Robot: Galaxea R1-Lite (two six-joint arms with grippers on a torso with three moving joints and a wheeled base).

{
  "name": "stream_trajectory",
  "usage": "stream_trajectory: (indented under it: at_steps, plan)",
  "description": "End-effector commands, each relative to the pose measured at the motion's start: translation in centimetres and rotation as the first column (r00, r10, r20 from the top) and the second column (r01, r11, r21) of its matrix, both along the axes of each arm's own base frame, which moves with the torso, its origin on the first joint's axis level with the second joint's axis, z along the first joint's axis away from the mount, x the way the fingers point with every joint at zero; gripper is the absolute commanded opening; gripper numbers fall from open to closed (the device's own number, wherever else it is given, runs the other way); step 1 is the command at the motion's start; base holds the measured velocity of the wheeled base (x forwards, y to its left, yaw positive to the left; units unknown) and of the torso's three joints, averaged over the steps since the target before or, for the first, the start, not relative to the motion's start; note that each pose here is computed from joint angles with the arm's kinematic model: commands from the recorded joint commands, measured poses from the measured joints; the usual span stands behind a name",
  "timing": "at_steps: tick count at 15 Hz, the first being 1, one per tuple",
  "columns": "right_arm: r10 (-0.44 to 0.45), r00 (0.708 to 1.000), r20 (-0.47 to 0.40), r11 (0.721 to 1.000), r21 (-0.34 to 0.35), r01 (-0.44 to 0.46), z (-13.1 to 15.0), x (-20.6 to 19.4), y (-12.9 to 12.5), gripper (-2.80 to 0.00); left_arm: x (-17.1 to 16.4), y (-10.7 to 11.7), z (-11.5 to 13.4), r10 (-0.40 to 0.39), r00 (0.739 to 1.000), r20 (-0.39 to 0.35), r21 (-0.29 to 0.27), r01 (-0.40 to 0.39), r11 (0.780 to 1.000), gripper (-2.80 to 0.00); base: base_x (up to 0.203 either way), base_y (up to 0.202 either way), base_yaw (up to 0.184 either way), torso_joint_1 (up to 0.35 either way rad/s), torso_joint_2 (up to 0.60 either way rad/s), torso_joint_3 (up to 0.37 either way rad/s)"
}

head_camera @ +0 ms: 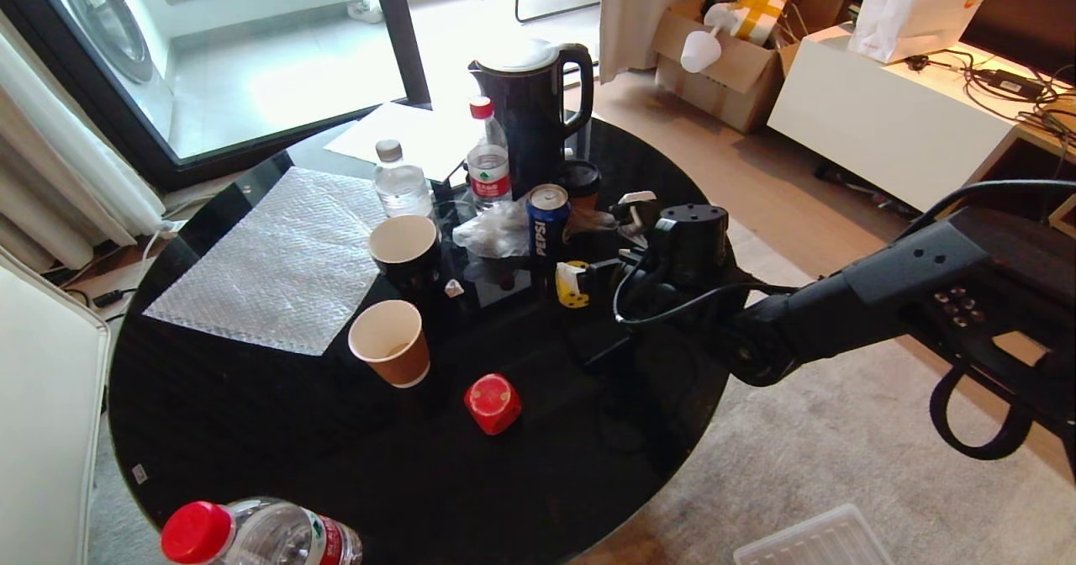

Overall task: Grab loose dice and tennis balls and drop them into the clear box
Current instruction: Pick up toys out of the box

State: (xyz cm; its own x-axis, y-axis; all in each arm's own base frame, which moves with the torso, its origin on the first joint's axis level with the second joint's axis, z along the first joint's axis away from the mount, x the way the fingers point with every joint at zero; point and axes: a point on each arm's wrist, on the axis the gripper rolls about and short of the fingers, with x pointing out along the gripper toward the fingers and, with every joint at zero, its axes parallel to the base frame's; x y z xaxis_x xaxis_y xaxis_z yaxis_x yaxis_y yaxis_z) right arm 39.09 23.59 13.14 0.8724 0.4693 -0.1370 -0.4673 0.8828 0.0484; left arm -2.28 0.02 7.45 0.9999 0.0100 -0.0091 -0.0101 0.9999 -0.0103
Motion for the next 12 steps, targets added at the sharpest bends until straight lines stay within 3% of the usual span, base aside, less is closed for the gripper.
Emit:
stream_trajectory:
  at_steps: [1, 5, 12]
  plan:
    - [-0.006, 1.0, -0.015, 1.0, 0.019, 0.006, -1.55, 1.3, 0.81, 0.0, 0.0, 0.0, 0.0, 0.001, 1.0, 0.0, 0.0, -0.001, 1.0, -2.8, 0.0, 0.0, 0.0, 0.0, 0.0, 0.0]
    - [-0.01, 1.0, -0.011, 0.998, 0.061, 0.011, -1.38, 1.91, 1.18, 0.0, 0.0, 0.0, 0.0, 0.001, 1.0, 0.0, 0.001, -0.001, 1.0, -2.8, 0.0, 0.0, 0.0, 0.0, 0.0, 0.0]
    - [-0.015, 1.0, -0.012, 0.999, 0.049, 0.016, -1.44, 1.73, 1.14, 0.0, 0.0, 0.0, 0.01, 0.001, 1.0, 0.001, 0.0, -0.001, 1.0, -2.8, 0.0, 0.0, 0.0, 0.0, 0.0, 0.0]
